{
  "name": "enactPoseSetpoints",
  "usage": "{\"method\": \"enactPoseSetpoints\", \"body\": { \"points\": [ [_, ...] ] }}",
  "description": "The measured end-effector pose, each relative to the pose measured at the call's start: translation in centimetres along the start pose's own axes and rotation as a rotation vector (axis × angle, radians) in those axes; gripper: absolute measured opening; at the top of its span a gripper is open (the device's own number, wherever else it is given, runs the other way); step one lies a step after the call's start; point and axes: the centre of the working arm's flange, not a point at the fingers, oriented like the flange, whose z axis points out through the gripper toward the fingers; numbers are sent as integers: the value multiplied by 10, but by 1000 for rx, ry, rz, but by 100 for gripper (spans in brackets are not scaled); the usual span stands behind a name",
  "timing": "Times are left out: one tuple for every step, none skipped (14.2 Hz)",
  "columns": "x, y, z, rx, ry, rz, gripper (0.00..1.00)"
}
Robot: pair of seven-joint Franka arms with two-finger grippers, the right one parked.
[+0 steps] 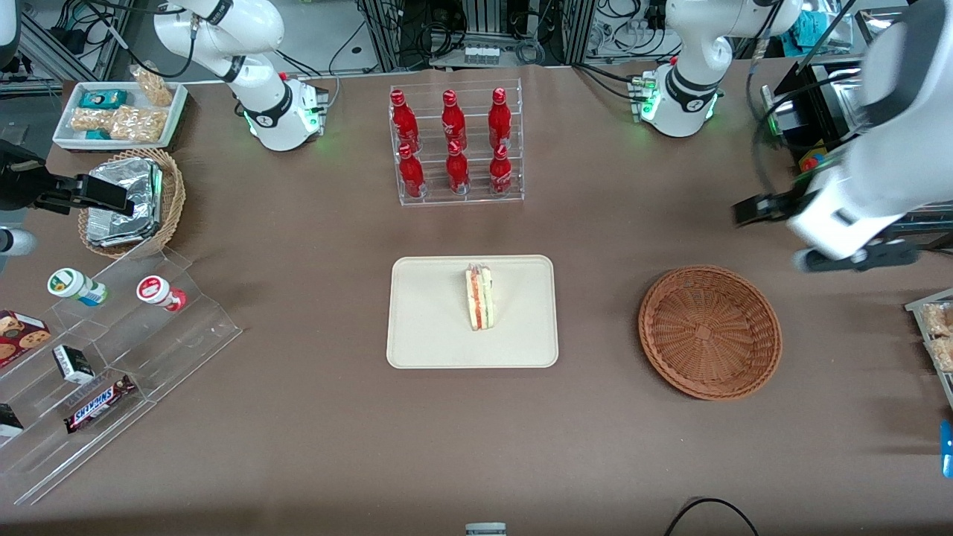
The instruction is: Place sandwich from basket to tray
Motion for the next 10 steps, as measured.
{"method": "enactPoseSetpoints", "body": {
  "points": [
    [-5, -14, -6, -5, -3, -1, 100],
    [-9, -21, -12, -10, 5, -5, 100],
    [-12, -23, -18, -11, 14, -7, 100],
    [-15, -22, -23, -12, 22, -5, 100],
    [-16, -21, -26, -12, 26, -3, 100],
    [-17, -21, -27, -11, 25, -3, 100],
    [-18, -24, -27, -13, 22, -8, 100],
    [-21, -30, -30, -19, 24, -17, 100],
    [-25, -37, -35, -27, 30, -21, 100],
    [-30, -41, -39, -32, 36, -25, 100]
  ]
}}
